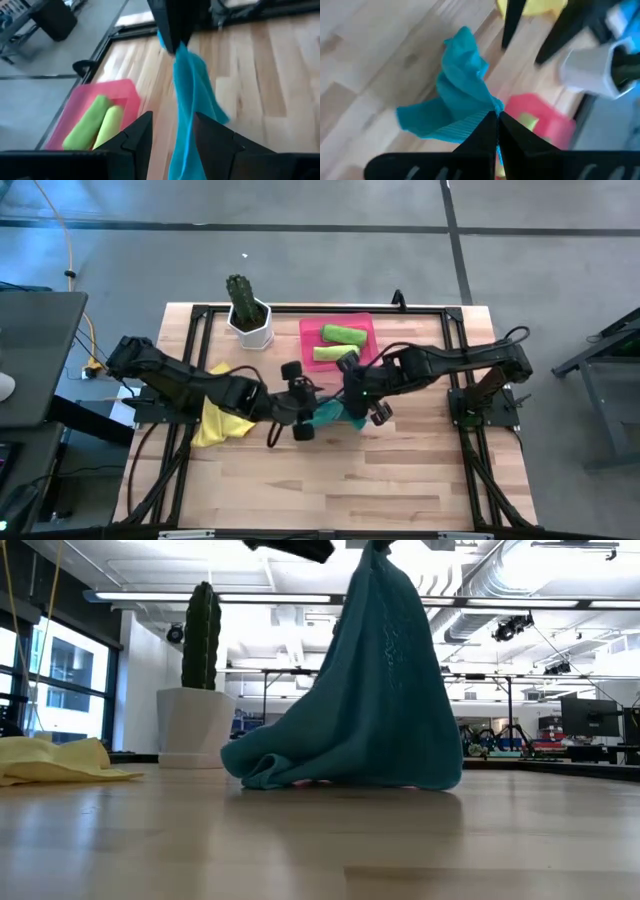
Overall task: Roll microfiber towels into tight, uniform cylinder then place into a basket
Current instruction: Roll the blue microfiber cloth
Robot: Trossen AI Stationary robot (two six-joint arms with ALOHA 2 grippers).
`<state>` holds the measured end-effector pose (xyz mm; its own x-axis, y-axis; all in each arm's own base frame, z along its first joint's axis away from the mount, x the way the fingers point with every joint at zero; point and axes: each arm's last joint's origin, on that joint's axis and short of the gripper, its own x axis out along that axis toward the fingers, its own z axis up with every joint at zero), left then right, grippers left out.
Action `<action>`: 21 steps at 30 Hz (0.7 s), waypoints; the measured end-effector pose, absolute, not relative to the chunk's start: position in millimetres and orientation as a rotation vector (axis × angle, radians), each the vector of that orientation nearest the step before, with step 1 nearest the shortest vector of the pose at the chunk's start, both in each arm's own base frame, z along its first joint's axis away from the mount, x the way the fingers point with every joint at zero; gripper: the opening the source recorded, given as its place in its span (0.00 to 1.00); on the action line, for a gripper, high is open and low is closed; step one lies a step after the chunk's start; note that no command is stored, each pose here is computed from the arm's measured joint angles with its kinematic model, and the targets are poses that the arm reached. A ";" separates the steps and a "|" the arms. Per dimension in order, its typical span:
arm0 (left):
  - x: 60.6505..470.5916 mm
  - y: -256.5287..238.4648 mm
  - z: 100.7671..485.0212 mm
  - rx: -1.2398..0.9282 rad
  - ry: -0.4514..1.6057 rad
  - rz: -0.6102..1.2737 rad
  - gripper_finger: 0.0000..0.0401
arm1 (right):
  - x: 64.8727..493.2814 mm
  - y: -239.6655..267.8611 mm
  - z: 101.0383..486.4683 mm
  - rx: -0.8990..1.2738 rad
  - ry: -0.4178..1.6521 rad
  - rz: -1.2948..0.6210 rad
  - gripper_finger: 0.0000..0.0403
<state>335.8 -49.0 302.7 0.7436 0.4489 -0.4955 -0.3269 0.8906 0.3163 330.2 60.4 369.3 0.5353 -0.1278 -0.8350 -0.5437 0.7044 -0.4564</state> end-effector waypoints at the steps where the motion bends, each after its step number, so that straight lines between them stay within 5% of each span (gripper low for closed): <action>1: 337.0 -47.5 302.0 0.207 0.584 0.425 0.33 | 330.9 62.7 370.2 -0.801 0.982 0.273 0.00; 21: 336.7 -41.1 254.5 0.214 0.563 0.171 0.33 | 323.4 89.7 384.0 -1.016 0.873 0.224 0.00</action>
